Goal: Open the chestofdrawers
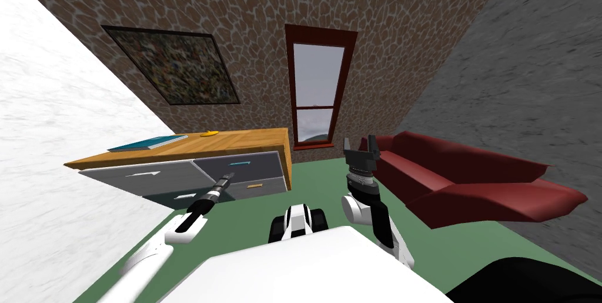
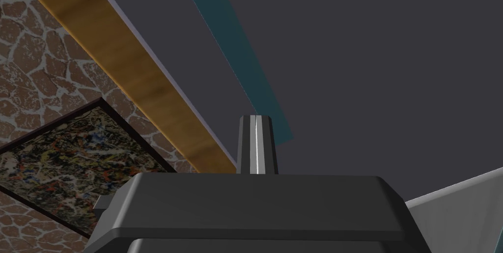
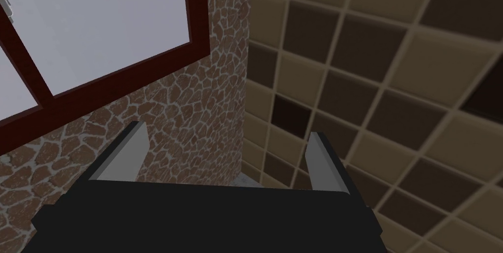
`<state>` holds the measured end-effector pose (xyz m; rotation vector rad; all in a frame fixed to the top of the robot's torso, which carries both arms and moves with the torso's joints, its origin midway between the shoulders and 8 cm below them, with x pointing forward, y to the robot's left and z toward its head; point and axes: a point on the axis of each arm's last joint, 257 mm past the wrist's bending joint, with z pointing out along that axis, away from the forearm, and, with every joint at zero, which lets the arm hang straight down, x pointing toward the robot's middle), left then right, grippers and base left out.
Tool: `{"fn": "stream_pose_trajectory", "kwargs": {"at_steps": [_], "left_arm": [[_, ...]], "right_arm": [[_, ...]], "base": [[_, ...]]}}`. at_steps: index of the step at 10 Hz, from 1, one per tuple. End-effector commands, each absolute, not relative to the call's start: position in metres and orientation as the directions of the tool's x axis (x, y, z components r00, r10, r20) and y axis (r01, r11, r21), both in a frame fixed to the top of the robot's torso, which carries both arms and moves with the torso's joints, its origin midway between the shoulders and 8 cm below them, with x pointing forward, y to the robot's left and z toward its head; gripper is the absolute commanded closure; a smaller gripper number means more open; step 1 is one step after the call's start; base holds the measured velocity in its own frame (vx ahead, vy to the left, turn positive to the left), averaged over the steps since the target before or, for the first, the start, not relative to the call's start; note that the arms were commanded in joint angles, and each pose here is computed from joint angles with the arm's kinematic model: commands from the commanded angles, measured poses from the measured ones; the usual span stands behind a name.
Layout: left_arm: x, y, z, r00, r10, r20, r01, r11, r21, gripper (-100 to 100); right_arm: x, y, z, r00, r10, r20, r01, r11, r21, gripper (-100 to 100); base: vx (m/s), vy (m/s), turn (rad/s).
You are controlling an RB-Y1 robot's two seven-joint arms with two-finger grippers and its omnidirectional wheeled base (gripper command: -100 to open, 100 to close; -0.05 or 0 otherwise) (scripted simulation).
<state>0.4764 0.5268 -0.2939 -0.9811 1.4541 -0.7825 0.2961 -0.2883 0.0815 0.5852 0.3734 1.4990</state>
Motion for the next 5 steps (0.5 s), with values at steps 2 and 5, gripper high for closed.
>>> {"fn": "stream_pose_trajectory", "kwargs": {"at_steps": [2,5], "left_arm": [[0.465,0.569,-0.276,0.035,-0.907,-0.419,-0.131,0.411,-0.902,100],[0.467,0.571,-0.284,0.048,-0.91,-0.412,-0.15,0.401,-0.904,-100]], "right_arm": [[0.296,-0.288,0.082,0.055,0.991,0.122,-0.818,-0.026,0.575,0],[0.296,-0.288,0.082,0.055,0.991,0.122,-0.818,-0.026,0.575,0]], "base": [[-0.039,-0.079,-0.067],[0.014,-0.041,-0.051]]}}
